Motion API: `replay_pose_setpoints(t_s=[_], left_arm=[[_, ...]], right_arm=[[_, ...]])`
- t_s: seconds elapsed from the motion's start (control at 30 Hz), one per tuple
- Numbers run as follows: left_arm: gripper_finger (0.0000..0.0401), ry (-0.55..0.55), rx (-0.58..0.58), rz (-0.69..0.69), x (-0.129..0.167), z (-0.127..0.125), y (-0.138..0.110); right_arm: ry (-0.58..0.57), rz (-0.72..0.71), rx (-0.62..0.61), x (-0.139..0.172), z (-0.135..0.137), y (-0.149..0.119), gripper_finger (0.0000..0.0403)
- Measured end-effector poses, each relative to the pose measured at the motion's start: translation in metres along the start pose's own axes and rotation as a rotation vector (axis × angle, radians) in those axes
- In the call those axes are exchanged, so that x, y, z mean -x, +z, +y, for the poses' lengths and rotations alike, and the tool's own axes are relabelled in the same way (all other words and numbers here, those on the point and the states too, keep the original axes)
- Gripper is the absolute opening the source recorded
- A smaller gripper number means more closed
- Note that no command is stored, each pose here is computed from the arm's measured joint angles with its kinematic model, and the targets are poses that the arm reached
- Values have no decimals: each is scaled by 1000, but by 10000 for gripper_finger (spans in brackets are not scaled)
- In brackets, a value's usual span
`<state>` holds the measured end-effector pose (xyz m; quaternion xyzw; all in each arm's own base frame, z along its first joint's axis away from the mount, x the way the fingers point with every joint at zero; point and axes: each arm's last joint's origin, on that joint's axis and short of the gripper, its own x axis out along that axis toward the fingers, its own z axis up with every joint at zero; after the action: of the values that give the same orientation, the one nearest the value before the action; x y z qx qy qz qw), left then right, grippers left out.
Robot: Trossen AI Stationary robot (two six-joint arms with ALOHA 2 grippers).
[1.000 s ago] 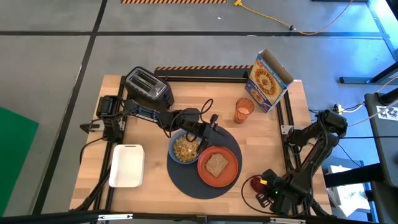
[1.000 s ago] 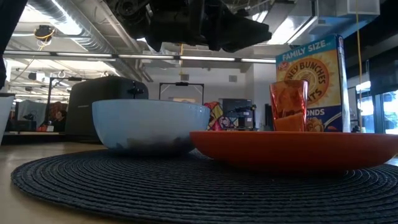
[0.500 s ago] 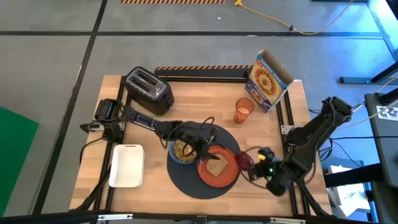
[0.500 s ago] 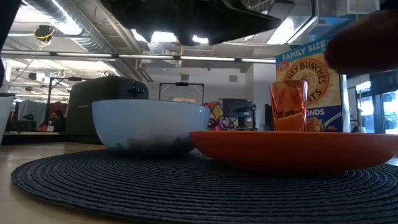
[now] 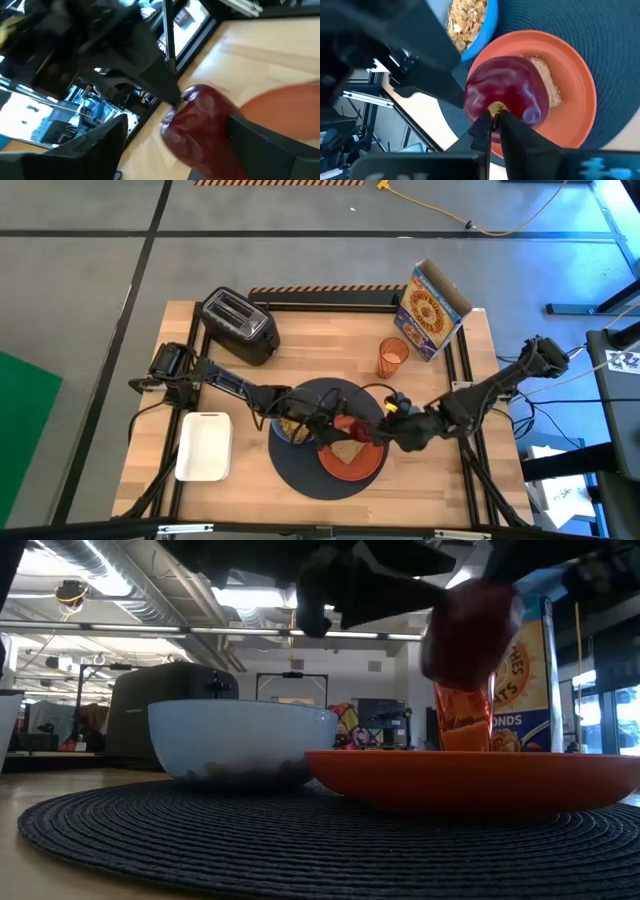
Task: Arrange a breakfast setting
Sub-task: Put the apple on the orange plate
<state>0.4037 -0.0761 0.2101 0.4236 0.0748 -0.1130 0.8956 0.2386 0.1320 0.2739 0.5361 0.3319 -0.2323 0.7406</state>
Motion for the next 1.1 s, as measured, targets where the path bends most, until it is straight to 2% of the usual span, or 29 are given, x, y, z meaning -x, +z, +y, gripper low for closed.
replay_pose_setpoints(t_s=[0.1, 0.2, 0.47, 0.67, 0.87, 0.97, 1.1], left_arm=[[345, -19, -70, 35, 0, -5, 1], [352, -45, -52, 53, 1, -8, 0], [356, -58, 190, 43, 0, -3, -7], [356, -104, 279, 42, 0, 3, -18], [357, -247, 432, -49, 1, 6, -24], [357, -289, 527, -67, 2, 10, -28], [357, -284, 635, -53, 2, 14, -33]], right_arm=[[-8, 15, 14, -3, 1, 8, 24], [-14, 38, 35, -5, 1, 12, 16], [-29, 73, 67, -5, -1, 12, 3], [-95, 126, 91, -9, -6, 5, 3], [-93, 92, 98, -10, -6, 6, 3], [-90, 80, 157, -10, -6, 7, 3], [-87, 68, 260, -10, -6, 7, 3]])
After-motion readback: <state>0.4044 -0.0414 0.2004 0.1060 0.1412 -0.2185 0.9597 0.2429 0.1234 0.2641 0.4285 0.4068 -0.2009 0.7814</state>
